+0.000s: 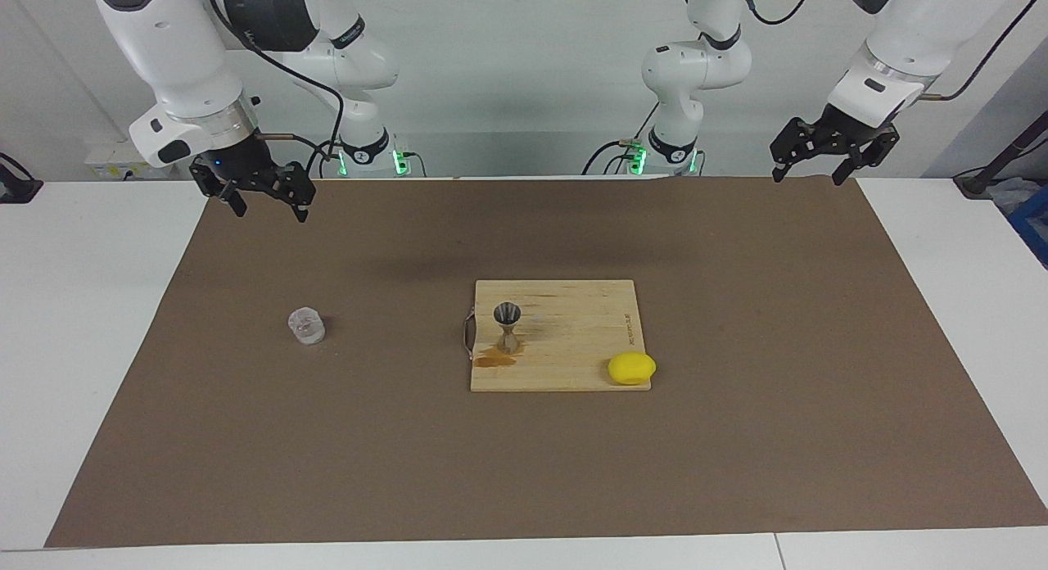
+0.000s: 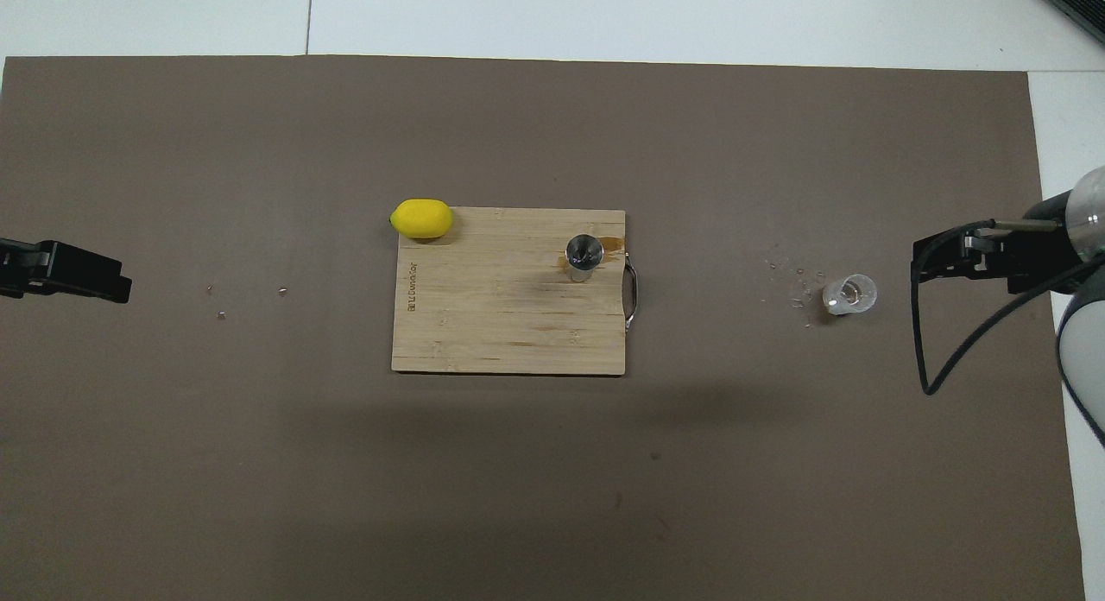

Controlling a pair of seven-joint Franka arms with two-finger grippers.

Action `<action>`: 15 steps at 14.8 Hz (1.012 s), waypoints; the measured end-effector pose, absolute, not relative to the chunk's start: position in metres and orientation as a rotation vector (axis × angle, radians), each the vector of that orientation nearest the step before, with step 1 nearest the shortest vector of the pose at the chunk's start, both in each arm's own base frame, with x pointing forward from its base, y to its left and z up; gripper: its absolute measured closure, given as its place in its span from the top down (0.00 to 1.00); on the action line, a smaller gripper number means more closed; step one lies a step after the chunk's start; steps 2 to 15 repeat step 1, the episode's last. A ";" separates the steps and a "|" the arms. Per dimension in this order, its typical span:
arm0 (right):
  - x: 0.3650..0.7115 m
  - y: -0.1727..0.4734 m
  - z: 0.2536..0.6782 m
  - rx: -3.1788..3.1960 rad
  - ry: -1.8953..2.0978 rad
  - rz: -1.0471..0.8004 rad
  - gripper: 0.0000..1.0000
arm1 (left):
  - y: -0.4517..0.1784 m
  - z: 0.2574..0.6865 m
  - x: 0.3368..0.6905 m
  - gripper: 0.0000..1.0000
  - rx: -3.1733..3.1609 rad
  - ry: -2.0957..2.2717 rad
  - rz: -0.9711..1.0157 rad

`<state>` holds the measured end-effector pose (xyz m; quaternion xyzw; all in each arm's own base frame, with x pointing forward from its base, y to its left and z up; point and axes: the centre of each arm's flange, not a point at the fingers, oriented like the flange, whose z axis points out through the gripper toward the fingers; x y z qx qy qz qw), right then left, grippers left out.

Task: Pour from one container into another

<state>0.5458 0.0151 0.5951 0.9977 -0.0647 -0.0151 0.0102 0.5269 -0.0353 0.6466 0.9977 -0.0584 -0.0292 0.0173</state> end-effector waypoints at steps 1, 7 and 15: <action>0.546 0.015 0.595 3.114 -0.202 -0.045 1.00 | -0.035 0.647 0.527 1.00 3.100 -0.182 -0.091; 0.546 0.015 0.595 3.114 -0.202 -0.045 1.00 | -0.035 0.647 0.527 1.00 3.100 -0.182 -0.091; 0.546 0.015 0.595 3.114 -0.202 -0.045 1.00 | -0.035 0.647 0.527 1.00 3.100 -0.182 -0.091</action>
